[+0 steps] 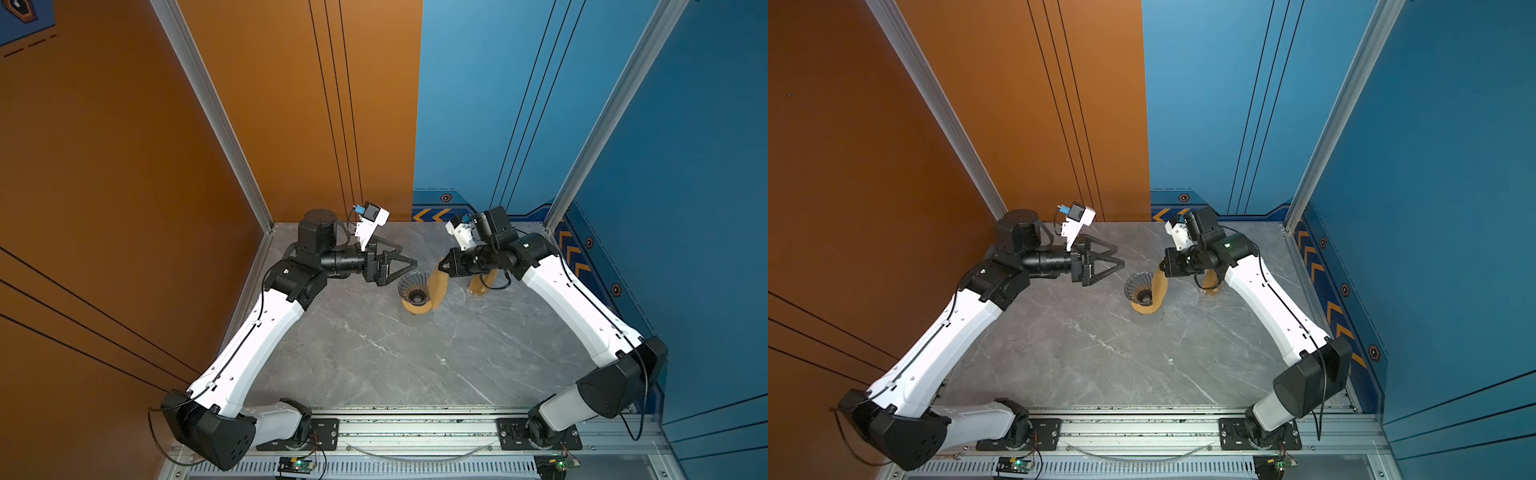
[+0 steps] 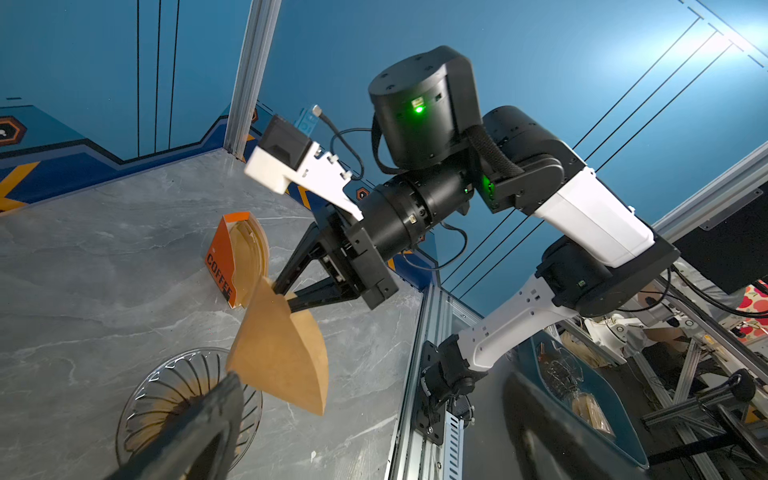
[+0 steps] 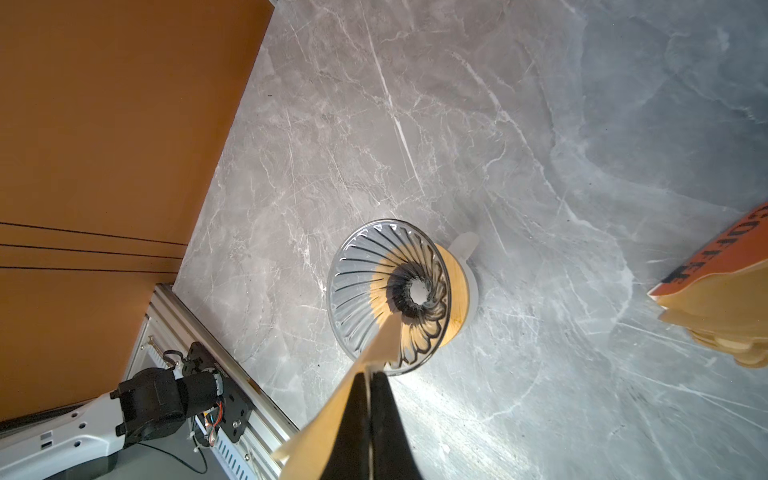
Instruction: Place the coffee filter in the dripper
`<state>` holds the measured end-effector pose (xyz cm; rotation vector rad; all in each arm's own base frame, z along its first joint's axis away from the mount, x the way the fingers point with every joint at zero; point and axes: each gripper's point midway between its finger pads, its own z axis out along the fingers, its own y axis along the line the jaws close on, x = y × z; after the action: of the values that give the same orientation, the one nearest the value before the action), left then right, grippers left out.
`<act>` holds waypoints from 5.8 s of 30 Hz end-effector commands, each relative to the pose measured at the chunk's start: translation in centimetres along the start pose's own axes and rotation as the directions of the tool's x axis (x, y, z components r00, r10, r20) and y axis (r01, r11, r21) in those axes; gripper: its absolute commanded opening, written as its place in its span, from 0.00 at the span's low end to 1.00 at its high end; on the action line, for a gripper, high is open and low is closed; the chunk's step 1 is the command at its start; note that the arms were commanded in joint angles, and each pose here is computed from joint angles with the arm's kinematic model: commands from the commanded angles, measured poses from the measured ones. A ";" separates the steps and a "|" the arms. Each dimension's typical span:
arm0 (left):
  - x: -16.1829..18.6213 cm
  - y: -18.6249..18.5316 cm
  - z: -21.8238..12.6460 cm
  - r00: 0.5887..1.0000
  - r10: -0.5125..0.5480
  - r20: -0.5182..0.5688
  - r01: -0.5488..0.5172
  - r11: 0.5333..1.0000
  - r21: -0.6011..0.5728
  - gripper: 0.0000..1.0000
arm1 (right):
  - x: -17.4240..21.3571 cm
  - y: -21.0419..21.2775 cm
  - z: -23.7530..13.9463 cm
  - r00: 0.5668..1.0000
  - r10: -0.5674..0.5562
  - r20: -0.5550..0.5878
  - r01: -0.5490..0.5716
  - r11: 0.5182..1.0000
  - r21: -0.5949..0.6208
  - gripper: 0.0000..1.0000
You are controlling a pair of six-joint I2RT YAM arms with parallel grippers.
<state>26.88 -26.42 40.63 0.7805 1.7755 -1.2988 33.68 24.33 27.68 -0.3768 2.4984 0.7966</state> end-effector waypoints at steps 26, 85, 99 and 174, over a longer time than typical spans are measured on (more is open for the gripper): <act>-0.2 -0.1 -0.2 1.000 0.002 0.012 -0.002 1.000 0.009 0.98 | -0.3 -1.0 6.1 0.984 0.049 -0.170 -0.029 0.993 0.115 0.07; 12.2 17.6 5.2 0.838 -0.471 -0.276 0.243 0.775 -0.583 0.98 | 3.2 -3.7 6.2 0.977 -0.059 -0.206 0.119 0.949 0.291 0.71; 8.5 14.4 5.3 0.917 -0.350 -0.190 0.234 0.860 -0.453 0.98 | 3.1 -3.6 6.2 0.979 -0.055 -0.196 0.111 0.952 0.286 0.71; 17.0 20.8 5.4 0.737 -0.536 -0.412 0.128 0.709 -0.693 0.98 | 3.4 -7.2 7.6 0.954 -0.033 -0.298 0.164 0.890 0.426 0.99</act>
<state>37.28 -26.11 16.27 0.4723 2.7402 -0.6063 36.62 23.28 17.00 -0.4339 2.7886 0.1896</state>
